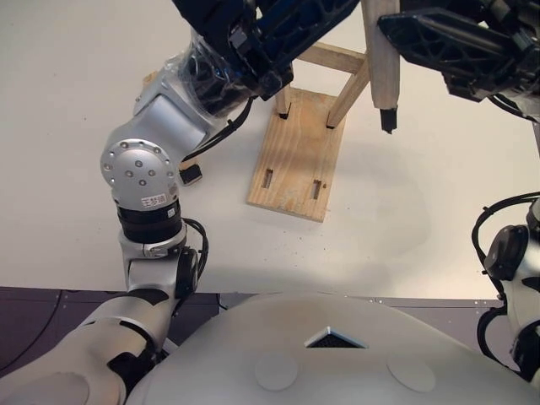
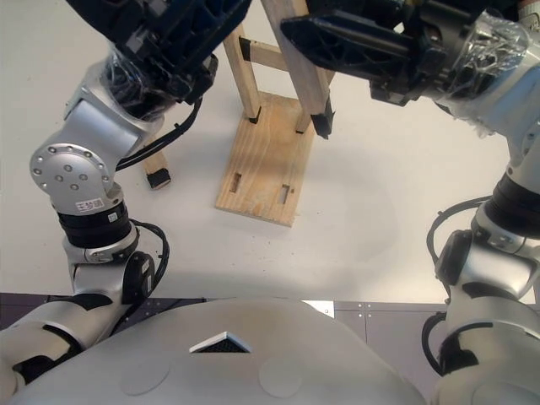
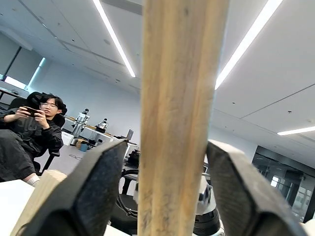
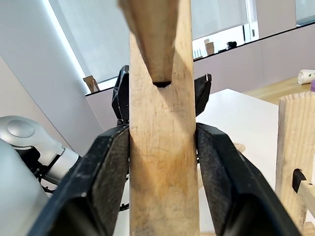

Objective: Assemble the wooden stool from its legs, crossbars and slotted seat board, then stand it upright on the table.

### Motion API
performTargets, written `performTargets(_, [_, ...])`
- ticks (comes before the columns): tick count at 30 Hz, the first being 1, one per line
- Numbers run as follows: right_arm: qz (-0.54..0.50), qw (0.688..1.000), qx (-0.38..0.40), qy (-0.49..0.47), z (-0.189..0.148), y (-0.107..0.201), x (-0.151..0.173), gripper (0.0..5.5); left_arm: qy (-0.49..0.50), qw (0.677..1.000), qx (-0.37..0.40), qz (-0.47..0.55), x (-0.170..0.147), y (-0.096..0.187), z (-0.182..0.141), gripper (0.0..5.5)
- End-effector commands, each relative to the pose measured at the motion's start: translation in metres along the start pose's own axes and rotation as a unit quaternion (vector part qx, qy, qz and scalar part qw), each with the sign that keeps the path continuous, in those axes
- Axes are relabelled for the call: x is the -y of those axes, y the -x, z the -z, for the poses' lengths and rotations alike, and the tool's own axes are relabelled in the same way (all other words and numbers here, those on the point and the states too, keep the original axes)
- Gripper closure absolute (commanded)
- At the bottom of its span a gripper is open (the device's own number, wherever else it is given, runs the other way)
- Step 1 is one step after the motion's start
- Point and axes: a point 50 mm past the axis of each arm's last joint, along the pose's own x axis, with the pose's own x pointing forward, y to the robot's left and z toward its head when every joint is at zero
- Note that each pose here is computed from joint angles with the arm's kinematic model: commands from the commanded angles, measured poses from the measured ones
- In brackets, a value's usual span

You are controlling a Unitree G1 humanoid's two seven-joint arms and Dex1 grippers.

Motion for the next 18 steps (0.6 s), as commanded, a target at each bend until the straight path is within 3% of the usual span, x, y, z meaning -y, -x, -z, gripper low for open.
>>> performTargets(1, [-0.014,1.000,-0.015,0.007,0.000,-0.004,-0.004,3.48,-0.003,1.000,-0.026,0.003,0.000,0.000,0.003,3.22])
performTargets(4, [-0.015,1.000,-0.021,0.008,0.001,-0.004,-0.003,3.48,-0.002,1.000,-0.028,0.001,0.000,0.001,0.005,3.44])
performTargets(18, [-0.023,0.998,-0.051,0.003,0.006,0.001,-0.001,3.48,-0.001,0.999,-0.036,0.004,-0.002,0.010,0.008,3.46])
